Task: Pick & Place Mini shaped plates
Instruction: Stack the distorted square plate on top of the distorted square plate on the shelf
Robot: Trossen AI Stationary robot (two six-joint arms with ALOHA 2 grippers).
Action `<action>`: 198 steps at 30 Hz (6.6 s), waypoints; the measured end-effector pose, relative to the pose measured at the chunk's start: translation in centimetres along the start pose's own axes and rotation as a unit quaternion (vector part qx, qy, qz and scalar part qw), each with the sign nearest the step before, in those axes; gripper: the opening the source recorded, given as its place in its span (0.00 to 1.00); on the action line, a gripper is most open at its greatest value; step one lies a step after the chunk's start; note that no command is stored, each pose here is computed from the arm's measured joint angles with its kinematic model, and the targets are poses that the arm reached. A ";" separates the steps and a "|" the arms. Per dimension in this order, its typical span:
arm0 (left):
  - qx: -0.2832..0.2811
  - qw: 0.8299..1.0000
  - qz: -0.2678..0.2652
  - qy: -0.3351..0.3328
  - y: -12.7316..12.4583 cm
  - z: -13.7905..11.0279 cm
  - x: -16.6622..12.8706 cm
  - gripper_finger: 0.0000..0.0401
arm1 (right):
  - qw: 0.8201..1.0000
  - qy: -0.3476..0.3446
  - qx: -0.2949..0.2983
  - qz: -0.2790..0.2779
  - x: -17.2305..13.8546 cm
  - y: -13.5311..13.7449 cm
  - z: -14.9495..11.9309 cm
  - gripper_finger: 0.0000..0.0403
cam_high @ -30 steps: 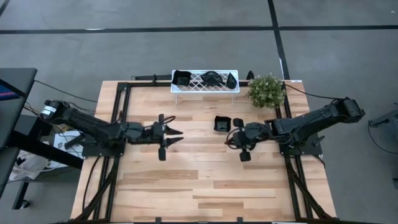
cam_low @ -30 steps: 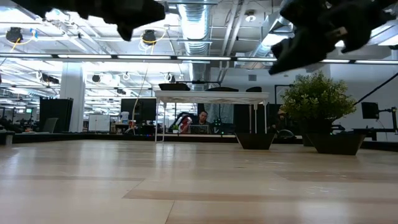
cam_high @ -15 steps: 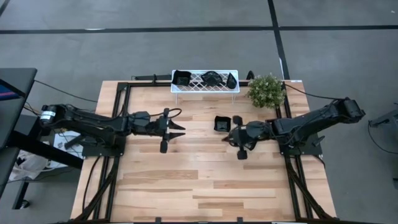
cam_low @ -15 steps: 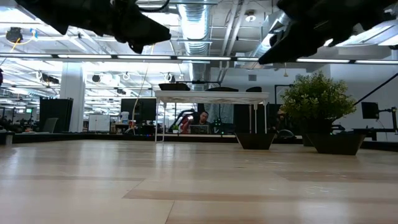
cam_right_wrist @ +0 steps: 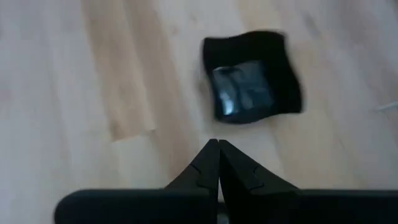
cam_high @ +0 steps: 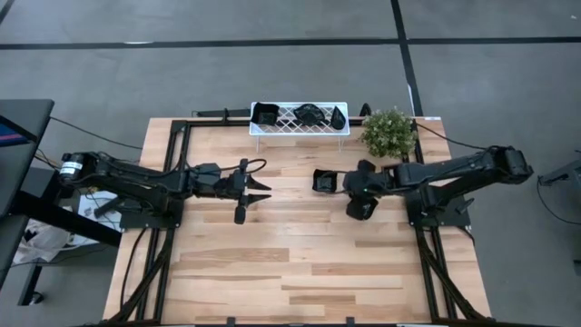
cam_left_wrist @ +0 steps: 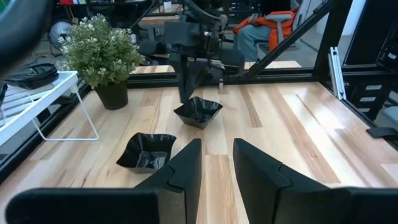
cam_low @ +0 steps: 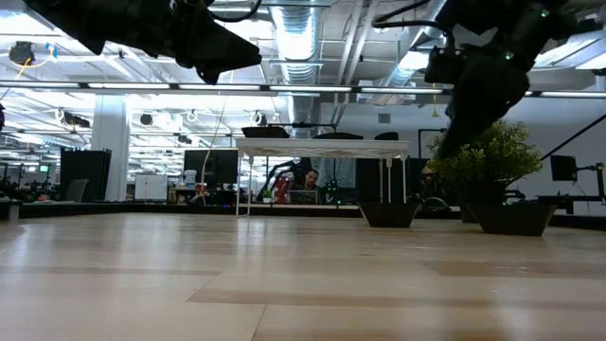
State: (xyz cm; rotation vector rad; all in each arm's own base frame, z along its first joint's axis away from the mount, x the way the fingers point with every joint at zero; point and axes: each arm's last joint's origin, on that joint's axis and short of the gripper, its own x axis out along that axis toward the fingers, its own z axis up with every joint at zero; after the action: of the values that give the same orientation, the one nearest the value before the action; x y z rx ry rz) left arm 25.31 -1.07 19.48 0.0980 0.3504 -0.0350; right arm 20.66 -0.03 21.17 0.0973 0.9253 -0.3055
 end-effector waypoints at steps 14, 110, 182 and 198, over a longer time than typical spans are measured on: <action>0.021 1.000 -0.003 -0.007 -0.4 -0.8 3.7 0.24 | 0.994 0.080 0.026 0.075 -0.5 1.4 -1.5 0.33; 0.078 0.974 0.033 0.211 3.0 -8.1 21.2 0.37 | 0.984 0.014 -0.177 0.027 -4.4 6.9 -5.4 0.27; 0.277 0.903 0.262 0.199 6.6 4.5 0.1 0.02 | 0.982 -0.055 -0.180 0.015 -4.4 7.3 -4.2 0.27; 0.374 0.879 0.190 0.225 13.4 2.6 -2.1 0.02 | 0.988 -0.077 -0.132 -0.022 -3.5 5.9 -2.5 0.27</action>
State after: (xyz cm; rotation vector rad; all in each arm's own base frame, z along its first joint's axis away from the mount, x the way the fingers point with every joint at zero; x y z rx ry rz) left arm 24.91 12.03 23.89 0.9574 0.7652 0.2509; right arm 18.53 6.86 22.12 -0.1888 0.8075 -0.2256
